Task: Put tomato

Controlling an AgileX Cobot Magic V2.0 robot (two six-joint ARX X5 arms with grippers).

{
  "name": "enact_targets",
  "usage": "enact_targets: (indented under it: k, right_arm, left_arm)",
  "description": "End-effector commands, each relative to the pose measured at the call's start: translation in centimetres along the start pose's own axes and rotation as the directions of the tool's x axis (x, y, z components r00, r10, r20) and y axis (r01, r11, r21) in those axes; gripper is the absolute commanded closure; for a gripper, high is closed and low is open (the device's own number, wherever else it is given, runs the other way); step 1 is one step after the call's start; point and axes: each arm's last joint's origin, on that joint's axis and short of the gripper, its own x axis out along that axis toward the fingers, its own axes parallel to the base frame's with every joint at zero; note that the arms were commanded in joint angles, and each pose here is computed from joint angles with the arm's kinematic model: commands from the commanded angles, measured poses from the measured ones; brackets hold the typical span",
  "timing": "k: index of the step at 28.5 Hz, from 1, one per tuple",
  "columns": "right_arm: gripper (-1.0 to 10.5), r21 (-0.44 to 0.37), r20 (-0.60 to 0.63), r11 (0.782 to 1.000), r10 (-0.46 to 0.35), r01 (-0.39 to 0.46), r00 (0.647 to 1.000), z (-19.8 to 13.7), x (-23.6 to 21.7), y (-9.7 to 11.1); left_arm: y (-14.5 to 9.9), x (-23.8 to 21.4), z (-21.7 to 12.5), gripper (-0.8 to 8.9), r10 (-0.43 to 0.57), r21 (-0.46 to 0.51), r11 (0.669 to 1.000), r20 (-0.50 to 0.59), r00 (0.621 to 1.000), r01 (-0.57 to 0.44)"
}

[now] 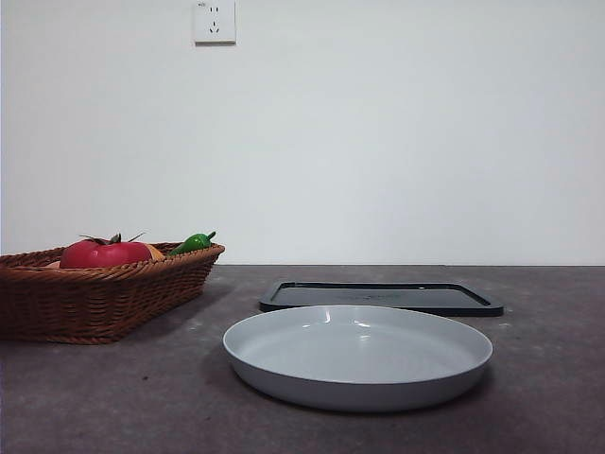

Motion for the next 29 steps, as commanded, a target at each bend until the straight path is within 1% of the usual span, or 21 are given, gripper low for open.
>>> enact_targets:
  k: [1, 3, 6, 11, 14, 16, 17, 18, 19, 21, 23, 25, 26, 29]
  right_arm:
    - [9.4, -0.057, -0.075, 0.996, 0.057, -0.061, 0.996, 1.8, 0.1, 0.6]
    - [9.4, -0.067, -0.130, 0.992, 0.096, -0.106, 0.987, 2.7, 0.4, 1.0]
    - [9.4, -0.077, -0.211, 0.984, 0.145, -0.164, 0.967, 3.8, 0.8, 1.7]
    - [9.4, -0.091, -0.335, 0.964, 0.205, -0.248, 0.920, 4.9, 1.6, 2.9]
    - [9.4, -0.092, -0.395, 0.948, 0.247, -0.305, 0.885, 5.1, 2.2, 3.6]
    - [9.4, -0.088, -0.449, 0.933, 0.275, -0.349, 0.850, 4.7, 2.7, 4.2]
    - [9.4, -0.091, -0.478, 0.923, 0.288, -0.373, 0.830, 4.4, 2.8, 4.5]
    - [9.4, -0.098, -0.496, 0.916, 0.293, -0.388, 0.817, 4.2, 2.9, 4.7]
    - [9.4, -0.101, -0.508, 0.910, 0.300, -0.401, 0.808, 4.1, 2.9, 4.9]
    - [9.4, -0.103, -0.514, 0.902, 0.312, -0.418, 0.799, 4.0, 2.9, 5.1]
    - [9.3, -0.102, -0.515, 0.902, 0.312, -0.419, 0.798, 4.0, 2.9, 5.1]
    - [9.1, -0.102, -0.515, 0.902, 0.312, -0.419, 0.798, 4.0, 2.9, 5.1]
    - [8.6, -0.102, -0.515, 0.902, 0.312, -0.419, 0.798, 4.0, 2.9, 5.1]
    - [6.5, -0.102, -0.515, 0.902, 0.312, -0.418, 0.799, 4.0, 2.9, 5.1]
  left_arm:
    - [-0.7, -0.2, 1.5, 8.03, -0.061, 0.088, 0.994, -0.053, 0.997, 0.065]
    - [-0.9, -0.2, 2.1, 8.03, -0.084, 0.101, 0.990, -0.096, 0.992, 0.094]
    - [-1.3, -0.2, 2.8, 8.03, -0.094, 0.129, 0.985, -0.154, 0.984, 0.114]
    - [-2.1, -0.3, 3.3, 8.03, -0.138, 0.153, 0.972, -0.252, 0.958, 0.180]
    - [-2.6, -0.5, 3.4, 8.03, -0.159, 0.165, 0.963, -0.301, 0.940, 0.215]
    - [-2.9, -0.7, 3.3, 8.03, -0.173, 0.164, 0.958, -0.327, 0.929, 0.236]
    - [-3.0, -0.7, 3.3, 8.03, -0.178, 0.166, 0.956, -0.327, 0.928, 0.242]
    - [-3.0, -0.7, 3.3, 8.03, -0.180, 0.168, 0.955, -0.327, 0.928, 0.245]
    - [-3.0, -0.7, 3.3, 8.03, -0.180, 0.168, 0.955, -0.327, 0.928, 0.245]
    - [-3.0, -0.7, 3.3, 7.99, -0.180, 0.166, 0.955, -0.328, 0.927, 0.244]
    - [-3.0, -0.7, 3.3, 7.37, -0.180, 0.160, 0.957, -0.328, 0.927, 0.242]
    - [-3.0, -0.7, 3.3, 6.54, -0.180, 0.160, 0.957, -0.327, 0.928, 0.242]
    - [-3.0, -0.7, 3.3, 5.94, -0.180, 0.160, 0.957, -0.327, 0.928, 0.242]
    - [-3.0, -0.7, 3.3, 4.06, -0.180, 0.142, 0.961, -0.326, 0.928, 0.236]
